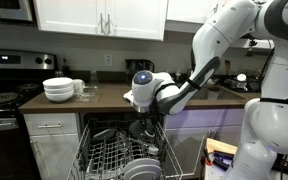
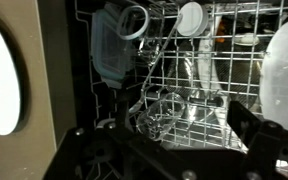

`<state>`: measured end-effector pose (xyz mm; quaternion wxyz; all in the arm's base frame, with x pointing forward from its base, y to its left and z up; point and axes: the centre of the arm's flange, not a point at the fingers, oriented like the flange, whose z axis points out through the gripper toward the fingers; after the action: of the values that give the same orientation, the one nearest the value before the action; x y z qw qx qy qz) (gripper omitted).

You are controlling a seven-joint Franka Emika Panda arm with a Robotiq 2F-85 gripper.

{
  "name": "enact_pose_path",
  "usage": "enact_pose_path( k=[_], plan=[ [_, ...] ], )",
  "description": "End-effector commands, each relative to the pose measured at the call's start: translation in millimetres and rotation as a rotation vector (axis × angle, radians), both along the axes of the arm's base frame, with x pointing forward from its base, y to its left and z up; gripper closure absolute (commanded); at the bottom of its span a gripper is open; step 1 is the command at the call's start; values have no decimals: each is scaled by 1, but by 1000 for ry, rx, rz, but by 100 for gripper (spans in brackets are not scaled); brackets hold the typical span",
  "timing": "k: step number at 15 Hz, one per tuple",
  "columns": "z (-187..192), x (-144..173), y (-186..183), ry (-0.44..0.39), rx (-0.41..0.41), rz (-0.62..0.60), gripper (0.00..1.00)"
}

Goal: Put the plates near each other in the dishwasher

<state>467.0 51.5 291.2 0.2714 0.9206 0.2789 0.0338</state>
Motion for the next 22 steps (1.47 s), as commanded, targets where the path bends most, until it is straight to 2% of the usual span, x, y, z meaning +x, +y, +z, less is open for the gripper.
enact_pose_path(
  k=[1, 6, 7, 8, 11, 17, 22],
  plan=[
    [1, -2, -15, -114, -110, -44, 0],
    [5, 3, -29, -250, -241, -79, 0],
    [5, 1, -27, -234, -213, -105, 0],
    [5, 4, -27, -213, -198, -74, 0],
    [5, 4, -27, -219, -197, -85, 0],
    [11, 10, -27, -296, -306, -167, 0],
    [26, 37, -27, -322, -384, -199, 0]
  ],
)
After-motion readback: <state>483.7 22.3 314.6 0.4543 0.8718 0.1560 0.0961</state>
